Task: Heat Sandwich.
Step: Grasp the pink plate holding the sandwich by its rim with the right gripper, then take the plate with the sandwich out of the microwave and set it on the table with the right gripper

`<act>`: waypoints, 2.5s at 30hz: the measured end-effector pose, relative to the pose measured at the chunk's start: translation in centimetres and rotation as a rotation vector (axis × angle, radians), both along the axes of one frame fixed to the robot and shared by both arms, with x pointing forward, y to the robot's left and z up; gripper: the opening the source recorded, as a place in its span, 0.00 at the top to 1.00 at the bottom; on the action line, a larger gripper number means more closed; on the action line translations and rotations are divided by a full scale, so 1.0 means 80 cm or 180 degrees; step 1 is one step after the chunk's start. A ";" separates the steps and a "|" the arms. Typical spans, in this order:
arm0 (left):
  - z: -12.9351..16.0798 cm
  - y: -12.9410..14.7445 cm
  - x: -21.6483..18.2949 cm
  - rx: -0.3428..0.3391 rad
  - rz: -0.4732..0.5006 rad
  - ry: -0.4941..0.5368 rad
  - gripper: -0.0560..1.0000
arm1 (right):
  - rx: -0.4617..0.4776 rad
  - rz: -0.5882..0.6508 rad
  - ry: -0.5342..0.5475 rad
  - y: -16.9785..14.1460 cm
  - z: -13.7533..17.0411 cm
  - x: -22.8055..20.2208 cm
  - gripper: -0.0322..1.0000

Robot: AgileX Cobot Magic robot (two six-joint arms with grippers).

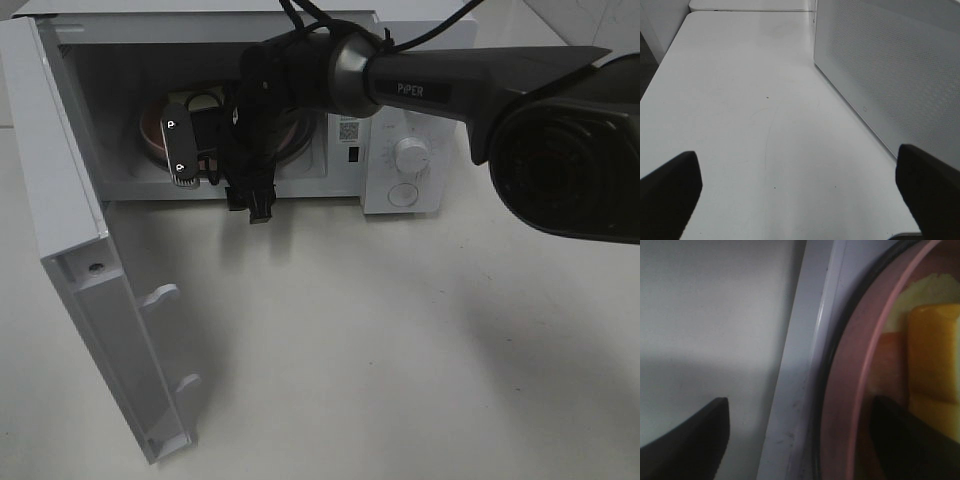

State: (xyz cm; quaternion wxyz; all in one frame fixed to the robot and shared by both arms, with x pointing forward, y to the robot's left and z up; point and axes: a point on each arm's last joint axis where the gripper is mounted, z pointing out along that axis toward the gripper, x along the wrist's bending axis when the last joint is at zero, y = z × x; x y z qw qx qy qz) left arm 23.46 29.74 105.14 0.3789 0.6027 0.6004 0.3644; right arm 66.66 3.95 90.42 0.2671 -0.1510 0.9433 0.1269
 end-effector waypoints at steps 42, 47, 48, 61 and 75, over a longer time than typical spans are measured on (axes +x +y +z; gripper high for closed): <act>0.000 0.000 0.000 0.0000 0.0000 0.0000 0.02 | -0.0193 0.0448 -0.0061 -0.016 0.026 -0.026 0.84; 0.000 0.000 0.000 0.0000 0.0000 0.0000 0.02 | -0.0241 0.0604 -0.0171 -0.024 0.031 -0.036 0.84; 0.000 0.000 0.000 0.0000 0.0000 0.0000 0.02 | -0.0265 0.0649 -0.0189 -0.027 0.031 -0.039 0.84; 0.000 0.000 0.000 0.0000 0.0000 0.0000 0.02 | -0.0360 0.1108 -0.0349 -0.060 0.045 -0.069 0.84; 0.000 0.000 0.000 0.0000 0.0000 0.0000 0.02 | -0.0306 0.1248 -0.0372 -0.090 0.071 -0.115 0.84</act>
